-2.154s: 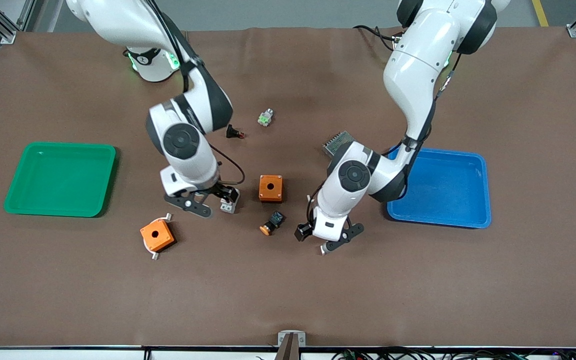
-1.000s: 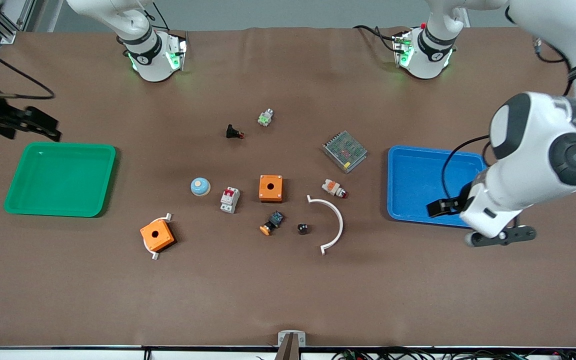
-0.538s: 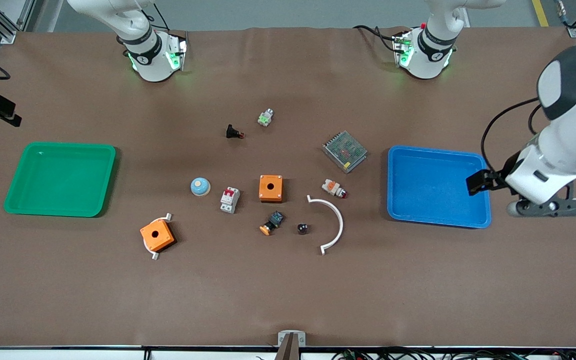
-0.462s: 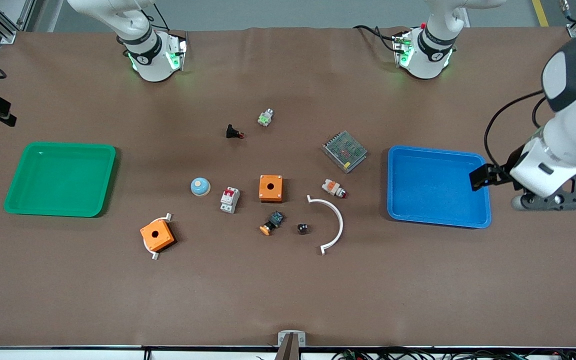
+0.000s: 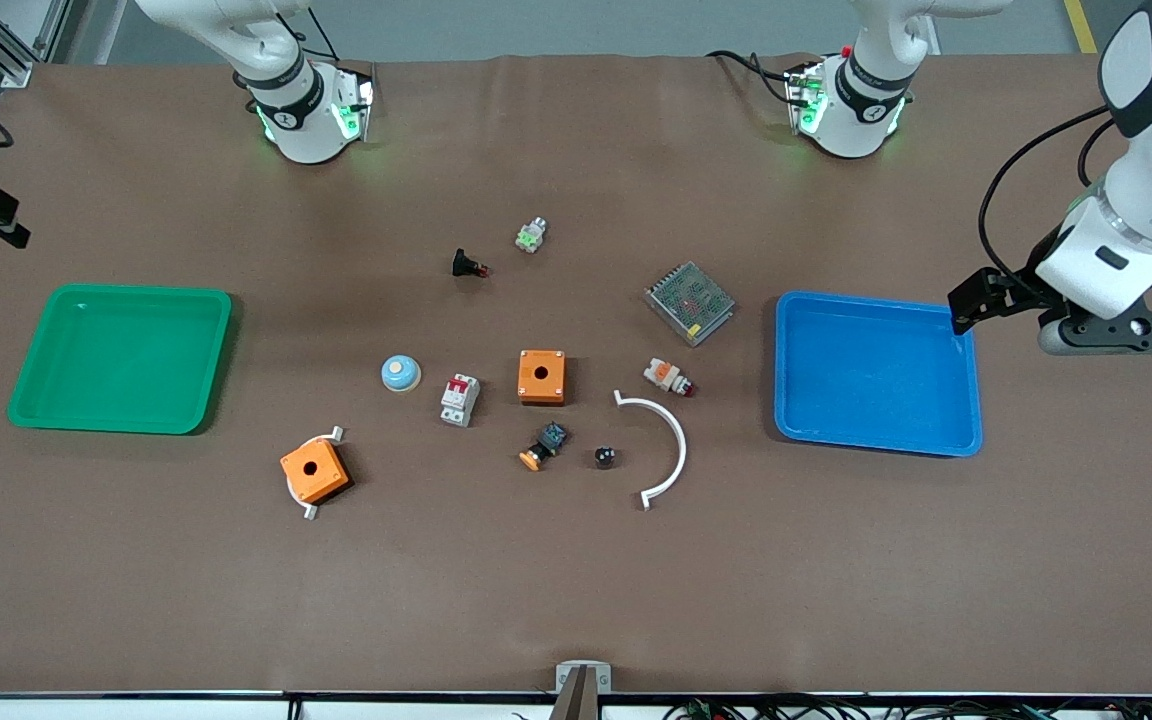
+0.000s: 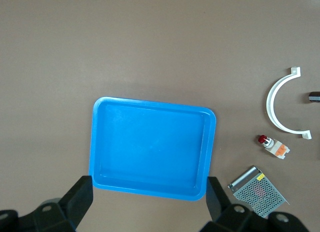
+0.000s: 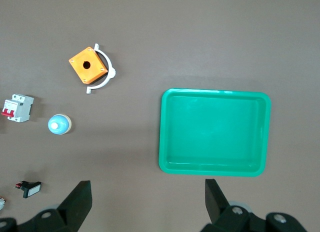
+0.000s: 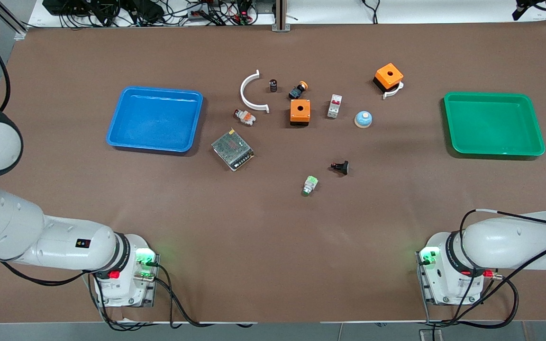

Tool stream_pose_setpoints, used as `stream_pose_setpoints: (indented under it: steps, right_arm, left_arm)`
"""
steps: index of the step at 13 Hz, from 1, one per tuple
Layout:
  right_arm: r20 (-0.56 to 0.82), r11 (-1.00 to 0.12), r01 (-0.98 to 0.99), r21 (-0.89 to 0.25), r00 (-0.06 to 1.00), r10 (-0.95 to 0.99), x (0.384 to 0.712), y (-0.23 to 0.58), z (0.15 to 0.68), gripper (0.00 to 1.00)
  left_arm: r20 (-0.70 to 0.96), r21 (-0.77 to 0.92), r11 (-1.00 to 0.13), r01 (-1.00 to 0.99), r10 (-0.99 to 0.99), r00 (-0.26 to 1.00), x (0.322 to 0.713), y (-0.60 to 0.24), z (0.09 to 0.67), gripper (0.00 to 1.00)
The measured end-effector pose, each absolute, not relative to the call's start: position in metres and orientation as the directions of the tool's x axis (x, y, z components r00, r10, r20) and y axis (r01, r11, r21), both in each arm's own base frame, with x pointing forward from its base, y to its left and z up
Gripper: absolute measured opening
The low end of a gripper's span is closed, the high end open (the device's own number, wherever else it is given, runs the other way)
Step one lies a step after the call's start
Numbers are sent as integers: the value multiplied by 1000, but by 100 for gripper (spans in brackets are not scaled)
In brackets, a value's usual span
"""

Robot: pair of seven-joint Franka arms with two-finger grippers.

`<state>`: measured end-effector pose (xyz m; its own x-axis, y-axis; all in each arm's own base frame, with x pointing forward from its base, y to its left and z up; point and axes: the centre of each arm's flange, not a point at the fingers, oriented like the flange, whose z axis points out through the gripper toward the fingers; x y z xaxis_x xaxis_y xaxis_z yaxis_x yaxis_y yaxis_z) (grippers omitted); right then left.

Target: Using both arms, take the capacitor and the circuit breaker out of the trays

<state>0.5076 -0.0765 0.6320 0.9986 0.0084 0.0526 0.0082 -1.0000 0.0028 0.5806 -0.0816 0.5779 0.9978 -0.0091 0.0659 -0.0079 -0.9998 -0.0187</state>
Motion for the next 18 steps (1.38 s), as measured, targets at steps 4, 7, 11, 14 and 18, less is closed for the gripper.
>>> stream_pose_setpoints:
  steps: [4, 7, 11, 14, 18]
  right_arm:
    - [80, -999, 23, -32, 997, 21, 512, -64, 630, 100]
    - [80, -999, 24, -32, 997, 22, 512, -64, 630, 100]
    - [80, -999, 26, -32, 997, 23, 512, -63, 631, 100]
    - [82, -999, 33, -31, 996, 30, 513, -59, 631, 100]
    - [82, -999, 30, -21, 996, 28, 513, -58, 632, 100]
  left_arm:
    - [70, -25, -996, -88, -89, 994, 578, -80, 594, 100]
    - [75, -31, -987, -159, -161, 984, 578, -76, 603, 100]
    - [95, -23, -998, -67, -68, 993, 579, -75, 612, 100]
    - [110, -21, -999, -39, -41, 993, 580, -63, 621, 100]
    - [101, -15, -1000, -25, -26, 995, 578, -56, 634, 100]
